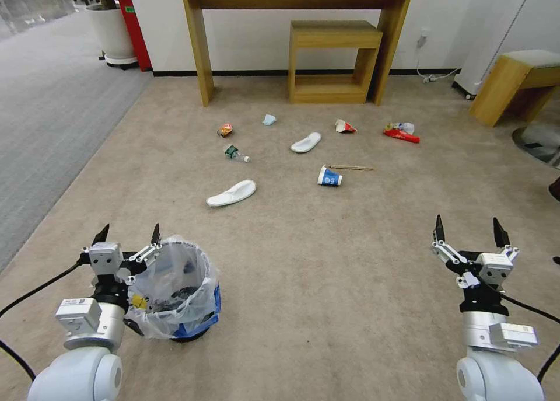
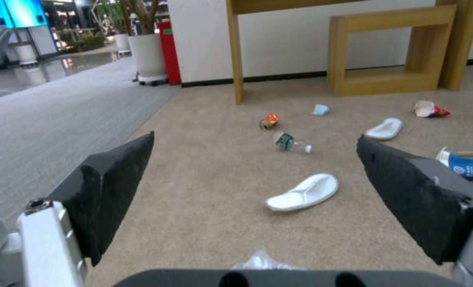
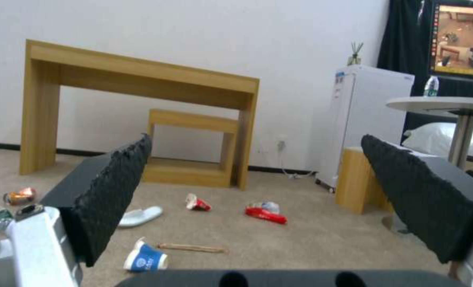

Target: Pick up the trash bin and place the garbage on the floor into it.

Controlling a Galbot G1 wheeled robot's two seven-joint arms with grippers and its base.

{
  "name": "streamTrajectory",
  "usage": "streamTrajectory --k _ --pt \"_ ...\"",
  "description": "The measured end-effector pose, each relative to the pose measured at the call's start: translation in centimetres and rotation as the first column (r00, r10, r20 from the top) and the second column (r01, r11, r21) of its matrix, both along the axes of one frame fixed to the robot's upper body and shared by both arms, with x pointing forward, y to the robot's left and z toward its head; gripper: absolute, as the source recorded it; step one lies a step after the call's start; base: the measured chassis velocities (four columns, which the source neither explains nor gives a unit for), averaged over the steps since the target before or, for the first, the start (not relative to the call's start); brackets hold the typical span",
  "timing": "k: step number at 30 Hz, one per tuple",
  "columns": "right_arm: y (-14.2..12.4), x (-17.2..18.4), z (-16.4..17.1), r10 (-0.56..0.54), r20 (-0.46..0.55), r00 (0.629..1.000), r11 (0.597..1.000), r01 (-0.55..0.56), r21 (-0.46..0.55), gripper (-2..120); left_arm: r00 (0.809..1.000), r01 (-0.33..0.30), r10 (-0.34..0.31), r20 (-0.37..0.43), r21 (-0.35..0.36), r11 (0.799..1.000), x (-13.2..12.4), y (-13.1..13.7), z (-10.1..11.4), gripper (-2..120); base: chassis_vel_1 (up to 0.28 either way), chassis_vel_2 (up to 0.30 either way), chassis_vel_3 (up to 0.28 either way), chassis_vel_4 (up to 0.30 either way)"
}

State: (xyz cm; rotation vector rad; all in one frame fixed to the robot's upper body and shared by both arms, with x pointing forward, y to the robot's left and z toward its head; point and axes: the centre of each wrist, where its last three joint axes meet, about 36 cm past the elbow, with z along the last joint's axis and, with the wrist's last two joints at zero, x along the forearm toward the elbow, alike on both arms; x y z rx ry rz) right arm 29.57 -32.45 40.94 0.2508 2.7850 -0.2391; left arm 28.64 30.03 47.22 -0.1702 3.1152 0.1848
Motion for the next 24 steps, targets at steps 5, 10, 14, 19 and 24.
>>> streamTrajectory --k 5,10,14,19,24 --pt "0.07 0.00 -0.03 0.000 0.000 1.000 1.000 0.000 0.002 100 1.000 0.002 -0.002 -0.001 0.002 1.000 -0.05 0.03 -0.02 100 -0.035 0.033 0.028 -0.034" --pt "0.12 -0.04 -0.07 -0.002 -0.001 1.000 1.000 0.002 0.002 100 1.000 0.005 -0.005 -0.001 0.003 1.000 -0.05 0.05 -0.01 100 -0.008 0.010 0.008 -0.006" --pt "0.17 -0.06 -0.06 -0.004 -0.001 1.000 1.000 0.004 0.003 100 1.000 0.007 -0.007 -0.001 0.004 1.000 -0.03 0.09 0.02 100 -0.063 0.057 0.063 -0.054" --pt "0.28 -0.06 -0.10 -0.006 0.000 1.000 1.000 0.006 0.005 100 1.000 0.005 -0.005 -0.001 0.006 1.000 0.05 0.25 -0.02 100 -0.071 0.077 0.082 -0.073" --pt "0.33 0.03 -0.17 -0.005 0.012 1.000 1.000 0.005 0.006 100 1.000 0.002 -0.002 -0.002 0.009 1.000 0.06 0.43 -0.04 100 -0.038 0.039 0.037 -0.038"
